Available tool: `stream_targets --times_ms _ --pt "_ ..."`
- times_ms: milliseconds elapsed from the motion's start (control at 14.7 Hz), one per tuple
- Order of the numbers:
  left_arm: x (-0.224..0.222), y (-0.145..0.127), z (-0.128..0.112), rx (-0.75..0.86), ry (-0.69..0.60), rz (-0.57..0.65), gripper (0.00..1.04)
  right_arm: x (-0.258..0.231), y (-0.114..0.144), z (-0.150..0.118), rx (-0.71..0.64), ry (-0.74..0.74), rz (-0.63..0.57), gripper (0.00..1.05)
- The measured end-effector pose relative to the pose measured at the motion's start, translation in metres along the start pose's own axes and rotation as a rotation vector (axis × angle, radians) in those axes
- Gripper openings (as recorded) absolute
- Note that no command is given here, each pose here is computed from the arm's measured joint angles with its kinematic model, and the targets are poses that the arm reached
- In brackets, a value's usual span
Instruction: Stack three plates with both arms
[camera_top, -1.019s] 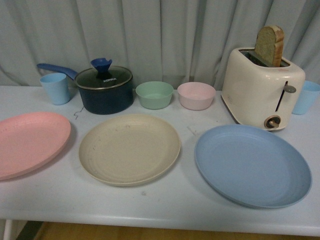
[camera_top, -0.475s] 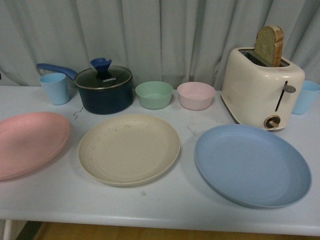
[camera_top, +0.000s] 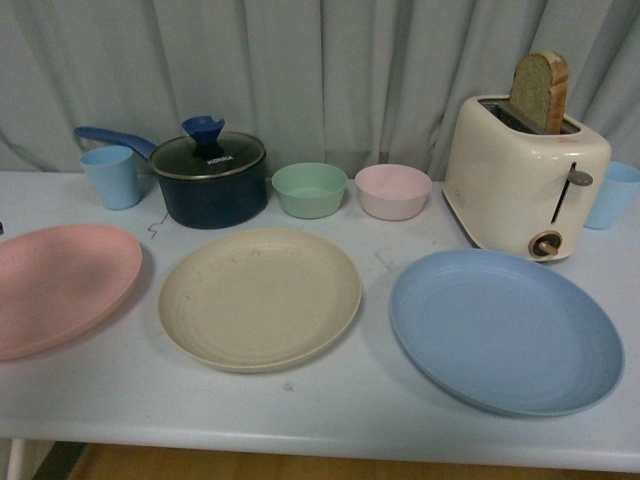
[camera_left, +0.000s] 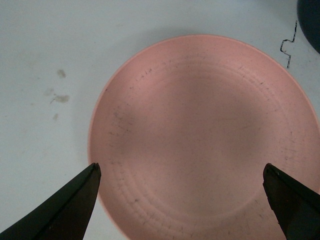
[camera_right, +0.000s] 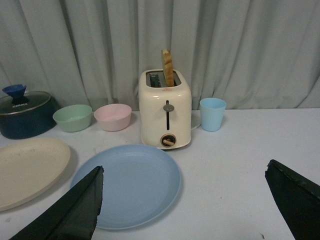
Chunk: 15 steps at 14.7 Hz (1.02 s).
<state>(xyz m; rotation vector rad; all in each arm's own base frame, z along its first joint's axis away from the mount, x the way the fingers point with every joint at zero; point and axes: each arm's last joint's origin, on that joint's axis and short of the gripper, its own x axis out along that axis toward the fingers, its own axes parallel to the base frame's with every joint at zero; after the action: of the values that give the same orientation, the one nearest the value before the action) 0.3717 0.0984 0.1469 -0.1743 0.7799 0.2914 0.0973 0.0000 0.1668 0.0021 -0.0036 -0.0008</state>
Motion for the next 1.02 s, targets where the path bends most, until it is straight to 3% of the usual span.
stream_targets --times_ms 204,543,815,1019 --pt "0.027 0.014 -0.013 0.01 -0.039 0.023 0.98 0.0 0.0 0.0 0.0 0.0 0.0 0.98" --pt "0.069 0.058 -0.045 -0.064 0.045 0.164 0.98 0.0 0.0 0.0 0.0 0.0 0.0 0.98" --pt "0.08 0.053 -0.052 -0.119 0.069 0.121 0.96 0.0 0.0 0.0 0.0 0.0 0.0 0.98" --pt "0.08 0.046 -0.05 -0.128 0.08 0.109 0.64 0.0 0.0 0.0 0.0 0.0 0.0 0.98"
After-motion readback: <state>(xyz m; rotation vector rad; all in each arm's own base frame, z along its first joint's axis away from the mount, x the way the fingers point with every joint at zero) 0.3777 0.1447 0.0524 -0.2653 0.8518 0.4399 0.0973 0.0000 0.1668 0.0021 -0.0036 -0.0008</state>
